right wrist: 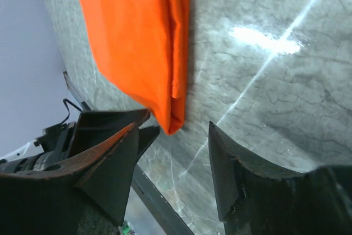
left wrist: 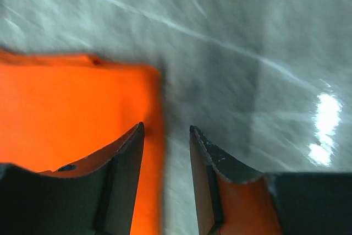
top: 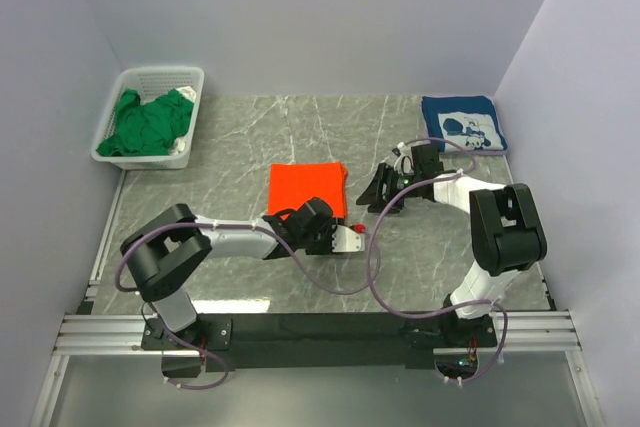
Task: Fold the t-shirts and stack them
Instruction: Neatly place the folded tshirt to the corner
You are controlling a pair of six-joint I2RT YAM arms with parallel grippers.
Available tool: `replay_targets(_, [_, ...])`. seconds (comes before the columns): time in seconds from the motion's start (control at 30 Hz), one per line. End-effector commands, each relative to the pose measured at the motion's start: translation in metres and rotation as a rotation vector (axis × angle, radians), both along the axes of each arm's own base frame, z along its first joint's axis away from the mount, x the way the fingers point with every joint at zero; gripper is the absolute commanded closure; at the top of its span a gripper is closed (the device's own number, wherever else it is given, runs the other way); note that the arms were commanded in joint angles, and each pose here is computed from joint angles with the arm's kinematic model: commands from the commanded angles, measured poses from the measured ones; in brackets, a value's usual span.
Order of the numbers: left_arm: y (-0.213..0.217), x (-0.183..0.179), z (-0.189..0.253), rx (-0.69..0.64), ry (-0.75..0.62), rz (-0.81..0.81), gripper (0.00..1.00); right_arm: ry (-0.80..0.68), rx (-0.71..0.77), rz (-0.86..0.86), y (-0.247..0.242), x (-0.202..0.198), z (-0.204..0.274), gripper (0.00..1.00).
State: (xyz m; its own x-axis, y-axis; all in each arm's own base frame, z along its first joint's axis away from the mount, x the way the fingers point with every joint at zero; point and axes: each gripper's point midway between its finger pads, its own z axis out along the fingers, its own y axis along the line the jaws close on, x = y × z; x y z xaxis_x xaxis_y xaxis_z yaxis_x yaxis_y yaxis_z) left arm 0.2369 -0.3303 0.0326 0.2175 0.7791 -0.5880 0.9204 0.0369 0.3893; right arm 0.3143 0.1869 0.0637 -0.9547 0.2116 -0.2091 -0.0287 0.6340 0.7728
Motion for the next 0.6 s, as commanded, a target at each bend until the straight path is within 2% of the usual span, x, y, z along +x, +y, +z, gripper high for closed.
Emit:
replay_targets(0.0, [-0.018, 0.022, 0.010, -0.022, -0.108, -0.009, 0.55, 0.009, 0.023, -0.032, 0.000, 0.008, -0.003, 0.39])
replay_targets(0.07, [-0.018, 0.024, 0.003, -0.013, -0.116, -0.011, 0.56, 0.023, 0.024, -0.033, -0.001, 0.008, -0.005, 0.39])
replay_targets(0.17, [-0.019, 0.028, -0.006, -0.004, -0.110, 0.015, 0.65, 0.025, 0.027, -0.041, -0.001, 0.009, -0.008, 0.38])
replay_targets(0.2, [-0.020, 0.032, -0.005, -0.011, -0.107, 0.030, 0.76, 0.033, 0.031, -0.045, -0.001, 0.007, -0.011, 0.37])
replay_targets(0.3, [-0.023, 0.039, 0.006, -0.073, -0.051, 0.075, 0.92, 0.055, 0.055, -0.069, -0.001, 0.005, -0.016, 0.32])
replay_targets(0.37, [-0.032, 0.041, 0.026, -0.146, -0.001, 0.091, 0.98, 0.026, 0.096, -0.105, 0.001, 0.016, -0.011, 0.29])
replay_targets(0.57, [-0.039, 0.037, 0.056, -0.251, 0.107, 0.082, 0.99, 0.018, 0.195, -0.248, 0.005, 0.039, 0.001, 0.23])
